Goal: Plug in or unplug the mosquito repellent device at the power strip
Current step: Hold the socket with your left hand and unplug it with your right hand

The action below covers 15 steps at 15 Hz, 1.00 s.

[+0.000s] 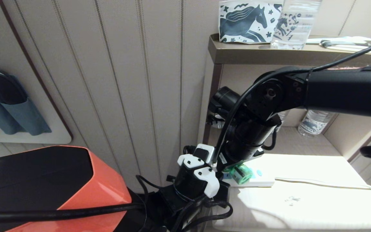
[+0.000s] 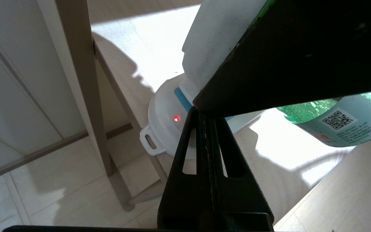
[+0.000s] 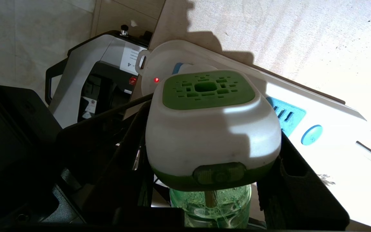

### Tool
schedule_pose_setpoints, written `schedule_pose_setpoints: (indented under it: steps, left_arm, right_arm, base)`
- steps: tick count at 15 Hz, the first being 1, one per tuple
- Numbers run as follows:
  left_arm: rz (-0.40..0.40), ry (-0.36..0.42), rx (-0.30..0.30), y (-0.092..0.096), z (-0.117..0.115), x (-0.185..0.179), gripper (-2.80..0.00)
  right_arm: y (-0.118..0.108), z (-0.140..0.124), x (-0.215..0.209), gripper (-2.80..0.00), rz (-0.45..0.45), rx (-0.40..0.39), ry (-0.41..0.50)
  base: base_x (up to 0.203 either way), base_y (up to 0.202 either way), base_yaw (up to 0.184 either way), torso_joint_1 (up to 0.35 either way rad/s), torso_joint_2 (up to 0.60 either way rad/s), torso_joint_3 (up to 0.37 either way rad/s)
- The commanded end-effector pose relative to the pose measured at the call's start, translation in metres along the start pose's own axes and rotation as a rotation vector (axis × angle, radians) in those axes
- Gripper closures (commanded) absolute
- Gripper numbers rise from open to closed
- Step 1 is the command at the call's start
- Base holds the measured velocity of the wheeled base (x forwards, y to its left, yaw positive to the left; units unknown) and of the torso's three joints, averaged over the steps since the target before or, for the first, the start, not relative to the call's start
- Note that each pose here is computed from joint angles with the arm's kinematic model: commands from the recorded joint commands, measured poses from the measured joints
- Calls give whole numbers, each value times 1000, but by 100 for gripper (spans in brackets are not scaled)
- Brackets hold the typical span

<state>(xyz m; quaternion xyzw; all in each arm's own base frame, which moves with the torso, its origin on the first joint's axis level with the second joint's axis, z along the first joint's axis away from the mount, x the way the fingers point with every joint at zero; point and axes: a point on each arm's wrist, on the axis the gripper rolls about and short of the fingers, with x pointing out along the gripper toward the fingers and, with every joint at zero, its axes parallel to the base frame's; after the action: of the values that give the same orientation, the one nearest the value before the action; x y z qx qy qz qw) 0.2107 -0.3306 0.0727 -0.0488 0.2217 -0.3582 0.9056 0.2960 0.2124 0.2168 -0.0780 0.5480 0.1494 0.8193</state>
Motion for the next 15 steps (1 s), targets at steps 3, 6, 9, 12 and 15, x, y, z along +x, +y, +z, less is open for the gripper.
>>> schedule_pose_setpoints:
  steps: [3, 6, 9, 12, 15]
  left_arm:
    - [5, 13, 2, 1, -4, 1, 0]
    - [2, 24, 2, 1, -7, 2, 0]
    - [3, 30, 3, 0, -10, 3, 0]
    - [2, 24, 2, 0, -8, 3, 0]
    - [-2, 6, 0, -2, -2, 0, 0]
  right_arm:
    - [5, -1, -12, 0, 14, -11, -28]
    - [10, -2, -19, 0, 15, -21, -29]
    - [9, -4, -23, 0, -9, -23, -29]
    - [7, -7, -29, 0, -16, -21, -26]
    - [4, -11, -43, 0, -10, -19, -52]
  base:
    - [0, 0, 0, 0, 0, 0]
    - [0, 0, 0, 0, 0, 0]
    - [0, 0, 0, 0, 0, 0]
    - [0, 0, 0, 0, 0, 0]
    - [0, 0, 0, 0, 0, 0]
